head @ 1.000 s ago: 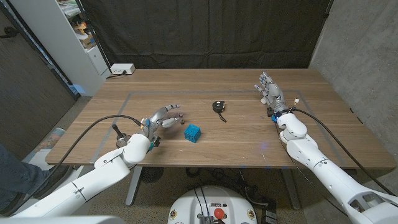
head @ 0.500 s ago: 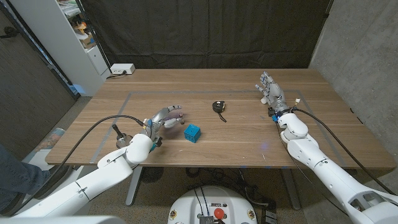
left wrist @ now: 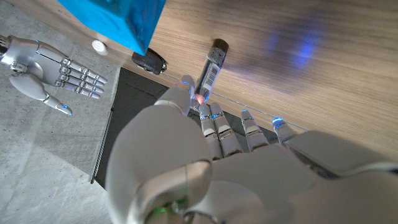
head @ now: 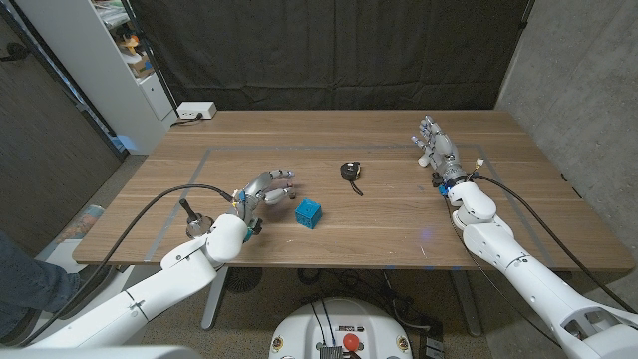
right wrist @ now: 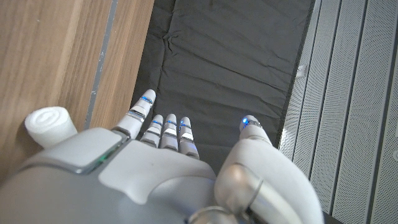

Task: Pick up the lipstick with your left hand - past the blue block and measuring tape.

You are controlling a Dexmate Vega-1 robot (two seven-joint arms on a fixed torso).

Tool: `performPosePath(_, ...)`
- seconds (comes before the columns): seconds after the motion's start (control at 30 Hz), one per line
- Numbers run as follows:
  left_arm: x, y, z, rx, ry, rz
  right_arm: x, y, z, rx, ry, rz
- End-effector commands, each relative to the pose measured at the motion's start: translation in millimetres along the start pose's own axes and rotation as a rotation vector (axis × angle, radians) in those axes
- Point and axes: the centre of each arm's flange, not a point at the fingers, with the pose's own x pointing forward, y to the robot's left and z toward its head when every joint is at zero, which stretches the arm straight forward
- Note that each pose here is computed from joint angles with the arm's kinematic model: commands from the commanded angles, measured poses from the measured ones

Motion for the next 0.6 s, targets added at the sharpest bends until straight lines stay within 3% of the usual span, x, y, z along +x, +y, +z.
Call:
performPosePath(0.03,0.1,1.3,-0.4,0.013,0.017,0.026,2.5,1.6,-2.6,0.003,0.007,0.000)
performPosePath(0.37,1.1,0.1,-0.5,0.028,0.036,0.057,6.2,4.8,-4.5,0.003,0.013,0.006)
performPosePath(0.43,0.5,-1.9,-0.4,0.011,0.059,0.103,6.8,4.5,-4.6,0.002,0.015,0.006)
performPosePath(0.6,0.3,-2.5,1.1,0.014,0.074,0.125,7.1,3.5,-5.3,0.004,0.019,0.006)
